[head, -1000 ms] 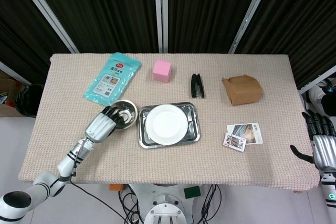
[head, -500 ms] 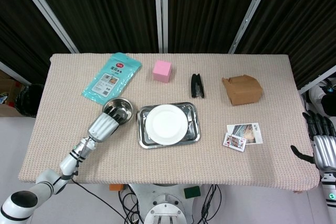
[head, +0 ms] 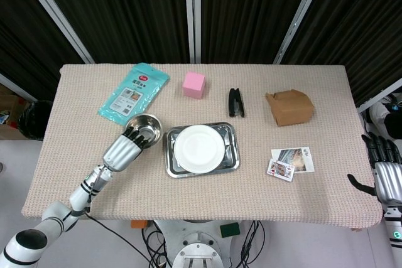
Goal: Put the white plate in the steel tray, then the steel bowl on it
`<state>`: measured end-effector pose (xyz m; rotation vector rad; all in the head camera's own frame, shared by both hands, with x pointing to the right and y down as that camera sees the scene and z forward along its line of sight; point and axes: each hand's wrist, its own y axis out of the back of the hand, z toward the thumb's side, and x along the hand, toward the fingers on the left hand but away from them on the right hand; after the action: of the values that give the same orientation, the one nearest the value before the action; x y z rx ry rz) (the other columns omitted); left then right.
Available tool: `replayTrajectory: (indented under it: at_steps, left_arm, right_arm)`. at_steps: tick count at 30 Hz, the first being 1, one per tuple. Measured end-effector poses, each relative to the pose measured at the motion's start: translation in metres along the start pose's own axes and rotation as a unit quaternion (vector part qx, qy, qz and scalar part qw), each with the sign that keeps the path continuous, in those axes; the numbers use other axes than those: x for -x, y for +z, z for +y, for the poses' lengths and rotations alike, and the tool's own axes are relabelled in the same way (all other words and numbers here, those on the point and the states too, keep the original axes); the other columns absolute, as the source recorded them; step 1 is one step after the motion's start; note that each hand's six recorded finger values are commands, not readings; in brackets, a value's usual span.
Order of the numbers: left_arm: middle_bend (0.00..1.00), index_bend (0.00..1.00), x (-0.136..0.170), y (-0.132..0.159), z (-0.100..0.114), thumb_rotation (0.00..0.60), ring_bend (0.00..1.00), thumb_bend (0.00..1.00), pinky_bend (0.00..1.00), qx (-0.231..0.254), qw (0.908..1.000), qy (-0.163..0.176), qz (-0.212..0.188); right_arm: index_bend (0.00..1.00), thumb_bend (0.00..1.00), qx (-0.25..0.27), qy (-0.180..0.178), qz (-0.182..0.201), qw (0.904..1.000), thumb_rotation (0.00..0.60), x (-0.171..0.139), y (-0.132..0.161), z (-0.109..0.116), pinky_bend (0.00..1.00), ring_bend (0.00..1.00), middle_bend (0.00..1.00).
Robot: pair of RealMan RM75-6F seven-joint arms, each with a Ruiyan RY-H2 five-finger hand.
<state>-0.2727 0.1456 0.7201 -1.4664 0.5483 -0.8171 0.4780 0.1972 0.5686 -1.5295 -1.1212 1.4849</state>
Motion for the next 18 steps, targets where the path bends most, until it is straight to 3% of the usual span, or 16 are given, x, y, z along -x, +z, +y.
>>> replayTrajectory:
  at_steps: [7,12,15,18]
  left_arm:
    - [0.75,0.74,-0.014,0.011,0.022,0.600,0.45,0.51,0.42,0.017,0.9978,0.055,-0.032]
    - [0.76,0.74,-0.042,0.038,0.038,0.600,0.45,0.50,0.42,0.042,0.9919,0.087,-0.083]
    - [0.76,0.74,-0.059,0.063,0.046,0.600,0.45,0.51,0.42,0.050,0.9862,0.098,-0.124]
    - [0.76,0.74,-0.070,0.082,0.045,0.600,0.45,0.50,0.42,0.047,0.9828,0.088,-0.156]
  right_arm:
    - [0.00,0.18,0.001,0.000,0.001,1.0000,0.600,-0.001,0.001,-0.001,0.00,0.00,0.00]
    - [0.00,0.18,0.000,0.000,0.000,1.0000,0.600,-0.001,0.001,-0.001,0.00,0.00,0.00]
    - [0.00,0.18,0.000,0.000,-0.003,1.0000,0.600,0.000,-0.001,-0.001,0.00,0.00,0.00]
    - [0.00,0.18,0.000,0.000,-0.006,1.0000,0.600,0.000,-0.003,0.000,0.00,0.00,0.00]
